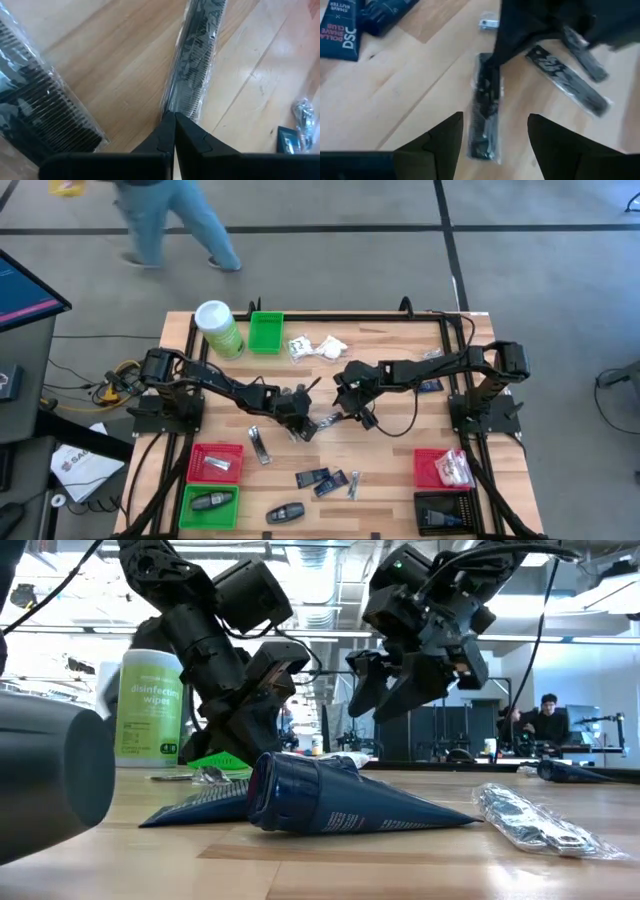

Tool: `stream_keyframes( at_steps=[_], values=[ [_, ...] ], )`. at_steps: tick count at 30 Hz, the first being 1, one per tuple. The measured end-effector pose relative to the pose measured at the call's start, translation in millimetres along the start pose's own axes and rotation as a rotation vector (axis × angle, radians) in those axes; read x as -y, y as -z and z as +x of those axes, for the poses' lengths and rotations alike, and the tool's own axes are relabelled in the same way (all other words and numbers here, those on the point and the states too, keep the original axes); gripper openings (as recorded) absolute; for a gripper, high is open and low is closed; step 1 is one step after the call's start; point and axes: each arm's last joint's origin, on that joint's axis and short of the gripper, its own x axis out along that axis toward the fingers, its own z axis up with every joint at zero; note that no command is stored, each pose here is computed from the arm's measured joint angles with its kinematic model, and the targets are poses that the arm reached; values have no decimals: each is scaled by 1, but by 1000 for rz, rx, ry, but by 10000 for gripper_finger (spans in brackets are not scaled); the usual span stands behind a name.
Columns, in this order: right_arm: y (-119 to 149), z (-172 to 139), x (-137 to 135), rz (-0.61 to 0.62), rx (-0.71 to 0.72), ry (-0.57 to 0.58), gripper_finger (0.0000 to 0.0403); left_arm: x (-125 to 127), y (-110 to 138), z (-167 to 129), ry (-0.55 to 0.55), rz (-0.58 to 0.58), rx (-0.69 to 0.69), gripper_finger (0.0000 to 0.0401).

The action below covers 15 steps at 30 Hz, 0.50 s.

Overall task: Pick & Place Travel size toiletries
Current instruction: Put the black comb into the top green bin

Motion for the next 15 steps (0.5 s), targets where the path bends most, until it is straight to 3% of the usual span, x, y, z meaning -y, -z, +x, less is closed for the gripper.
stream_keyframes(
  at_steps=[8,15],
  values=[
    [0,18,-16,-8,-46,-40,216,7,0,-18,-42,73,126,0],
    [-3,17,-7,17,-24,65,226,12,-4,-30,-18,83,176,0]
  ],
)
